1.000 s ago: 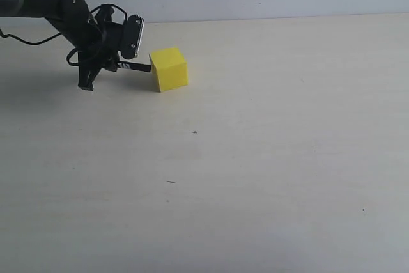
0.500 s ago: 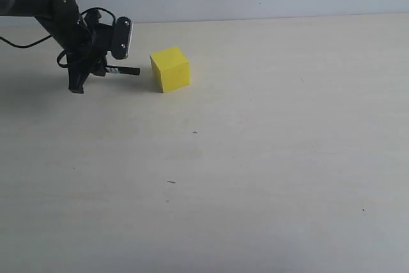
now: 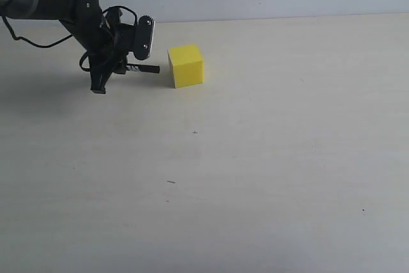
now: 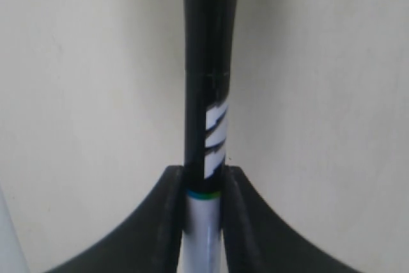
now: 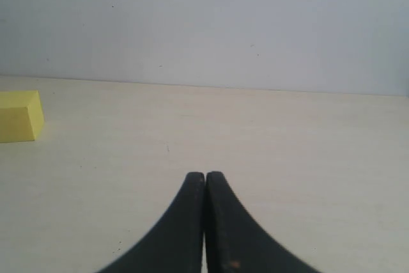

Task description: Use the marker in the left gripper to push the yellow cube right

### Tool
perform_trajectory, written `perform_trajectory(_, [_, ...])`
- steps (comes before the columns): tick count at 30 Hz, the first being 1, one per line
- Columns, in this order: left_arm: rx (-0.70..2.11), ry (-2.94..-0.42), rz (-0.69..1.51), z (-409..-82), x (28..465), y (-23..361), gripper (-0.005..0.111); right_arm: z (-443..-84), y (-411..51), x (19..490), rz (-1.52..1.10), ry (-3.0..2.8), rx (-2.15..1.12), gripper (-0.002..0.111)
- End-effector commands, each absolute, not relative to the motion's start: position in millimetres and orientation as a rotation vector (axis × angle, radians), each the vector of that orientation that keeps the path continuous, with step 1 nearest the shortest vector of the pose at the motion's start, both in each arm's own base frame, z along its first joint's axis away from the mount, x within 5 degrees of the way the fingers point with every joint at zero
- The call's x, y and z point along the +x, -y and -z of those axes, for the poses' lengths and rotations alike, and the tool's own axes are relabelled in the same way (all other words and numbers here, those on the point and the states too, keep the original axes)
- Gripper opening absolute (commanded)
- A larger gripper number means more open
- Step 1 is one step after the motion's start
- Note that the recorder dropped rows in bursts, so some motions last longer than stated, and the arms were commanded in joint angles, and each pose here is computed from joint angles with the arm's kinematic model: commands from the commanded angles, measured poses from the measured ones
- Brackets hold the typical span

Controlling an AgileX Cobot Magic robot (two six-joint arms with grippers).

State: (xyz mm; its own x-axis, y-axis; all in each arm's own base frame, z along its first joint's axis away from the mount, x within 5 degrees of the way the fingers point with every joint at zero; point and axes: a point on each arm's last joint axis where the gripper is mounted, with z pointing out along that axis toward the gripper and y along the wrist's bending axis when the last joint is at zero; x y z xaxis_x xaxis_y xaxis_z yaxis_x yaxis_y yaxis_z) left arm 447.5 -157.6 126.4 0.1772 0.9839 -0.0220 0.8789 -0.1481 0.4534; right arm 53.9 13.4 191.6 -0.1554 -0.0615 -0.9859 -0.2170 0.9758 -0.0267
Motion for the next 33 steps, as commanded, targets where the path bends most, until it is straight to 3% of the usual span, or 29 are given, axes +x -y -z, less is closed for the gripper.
perform_trajectory(1, [2.069, -1.817, -0.397, -129, 448, 151, 0.0, -191, -13, 54, -0.134, -1.713, -0.203, 0.0])
perform_trajectory(14, [1.923, -1.622, -0.473, -140, 458, 177, 0.0, -191, -13, 54, -0.134, -1.713, -0.203, 0.0])
perform_trajectory(21, [1.91, -1.666, -0.437, -139, 454, 182, 0.0, -191, -13, 54, -0.134, -1.713, -0.203, 0.0])
perform_trajectory(26, [1.896, -1.778, -0.417, -135, 456, 164, 0.0, -191, -13, 54, -0.134, -1.713, -0.203, 0.0])
perform_trajectory(33, [1.864, -1.692, -0.434, -122, 460, 179, 0.0, -191, -13, 54, -0.134, -1.713, -0.203, 0.0])
